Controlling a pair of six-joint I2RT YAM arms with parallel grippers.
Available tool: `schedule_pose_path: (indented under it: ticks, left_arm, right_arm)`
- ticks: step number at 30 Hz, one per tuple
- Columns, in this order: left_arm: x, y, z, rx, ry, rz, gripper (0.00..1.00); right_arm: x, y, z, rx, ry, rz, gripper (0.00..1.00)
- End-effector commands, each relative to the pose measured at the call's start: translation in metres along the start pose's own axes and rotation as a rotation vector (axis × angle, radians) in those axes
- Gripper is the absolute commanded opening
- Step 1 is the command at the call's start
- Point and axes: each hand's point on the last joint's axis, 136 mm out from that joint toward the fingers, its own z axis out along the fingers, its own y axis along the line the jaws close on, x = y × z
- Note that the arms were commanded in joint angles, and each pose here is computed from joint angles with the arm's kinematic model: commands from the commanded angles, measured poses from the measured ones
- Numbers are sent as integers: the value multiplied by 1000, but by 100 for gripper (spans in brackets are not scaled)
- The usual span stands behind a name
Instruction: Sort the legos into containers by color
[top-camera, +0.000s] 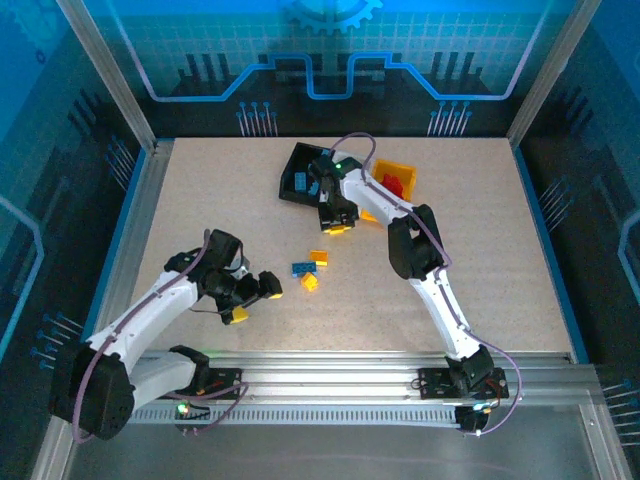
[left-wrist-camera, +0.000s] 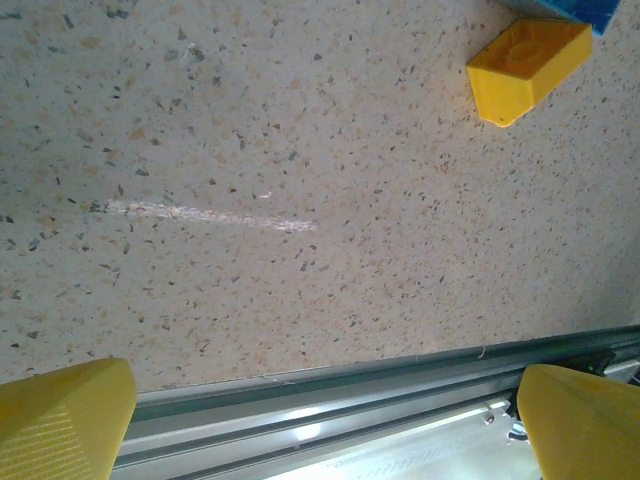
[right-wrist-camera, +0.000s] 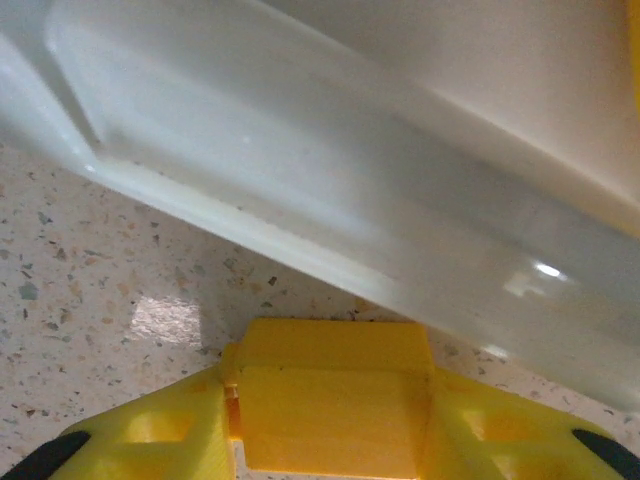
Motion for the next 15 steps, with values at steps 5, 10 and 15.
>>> schedule_pose_path:
  ticks: [5, 10, 15]
  left_arm:
    - [-4, -8, 0, 30, 10, 12, 99]
    - [-4, -10, 2, 30, 25, 23, 99]
    - [-3, -12, 3, 39, 33, 17, 99]
  right_arm:
    - [-1, 10, -57, -68, -71, 38, 40]
    - [-21, 6, -97, -117, -158, 63, 40]
    - [-40, -6, -104, -146, -191, 111, 40]
